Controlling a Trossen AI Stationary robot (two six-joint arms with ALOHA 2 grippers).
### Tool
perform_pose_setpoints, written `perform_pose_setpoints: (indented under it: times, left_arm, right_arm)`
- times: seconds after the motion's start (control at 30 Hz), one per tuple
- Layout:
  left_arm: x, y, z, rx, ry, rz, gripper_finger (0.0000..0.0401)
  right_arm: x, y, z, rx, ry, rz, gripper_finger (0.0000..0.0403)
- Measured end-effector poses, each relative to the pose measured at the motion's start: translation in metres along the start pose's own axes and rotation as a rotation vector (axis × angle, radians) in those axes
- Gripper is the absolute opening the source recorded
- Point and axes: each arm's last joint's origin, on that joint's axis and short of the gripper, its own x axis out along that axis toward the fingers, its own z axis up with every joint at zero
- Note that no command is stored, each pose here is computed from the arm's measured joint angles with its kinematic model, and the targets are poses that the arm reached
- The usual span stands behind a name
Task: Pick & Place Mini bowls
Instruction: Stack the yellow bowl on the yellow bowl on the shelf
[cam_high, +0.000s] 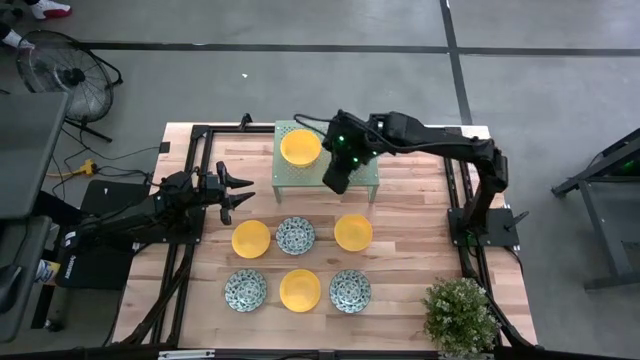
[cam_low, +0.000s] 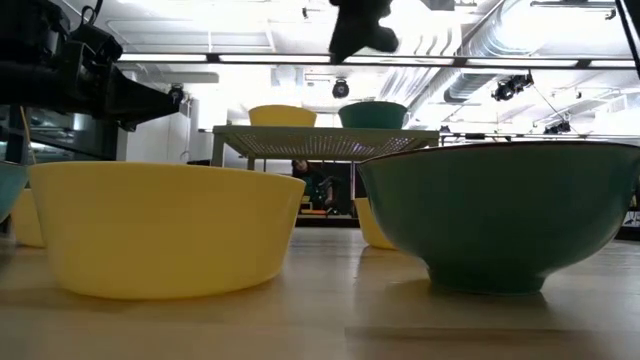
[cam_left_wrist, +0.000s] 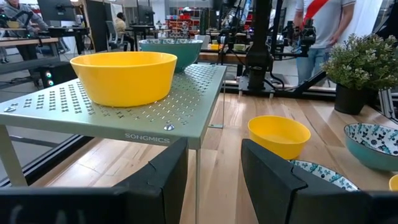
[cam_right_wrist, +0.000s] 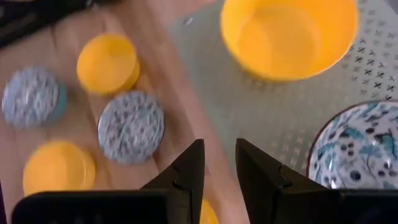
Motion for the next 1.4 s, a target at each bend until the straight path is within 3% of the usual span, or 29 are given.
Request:
perform_pose_setpoints:
  times: [0.33, 0.63, 1.03, 1.4]
  left_arm:
    - [0.000, 0.000, 0.000, 0.000, 0.001, -0.003, 0.0147]
    - [0.000, 0.000, 0.000, 0.000, 0.001, -0.002, 0.0147]
    - [0.000, 0.000, 0.000, 0.000, 0.001, -0.002, 0.0147]
    - [0.000, 0.000, 0.000, 0.000, 0.001, -0.001, 0.0147]
  right_arm:
    - [-0.013, 0.033, -0.053, -0.277, 0.163, -0.009, 0.0079]
    - [-0.008, 0.038, -0.126, -0.576, 0.220, 0.158, 0.0091]
    - [0.059, 0.039, -0.186, -1.079, 0.160, 0.276, 0.0125]
    - [0.108, 0.041, -0.212, -1.171, 0.283, 0.310, 0.0124]
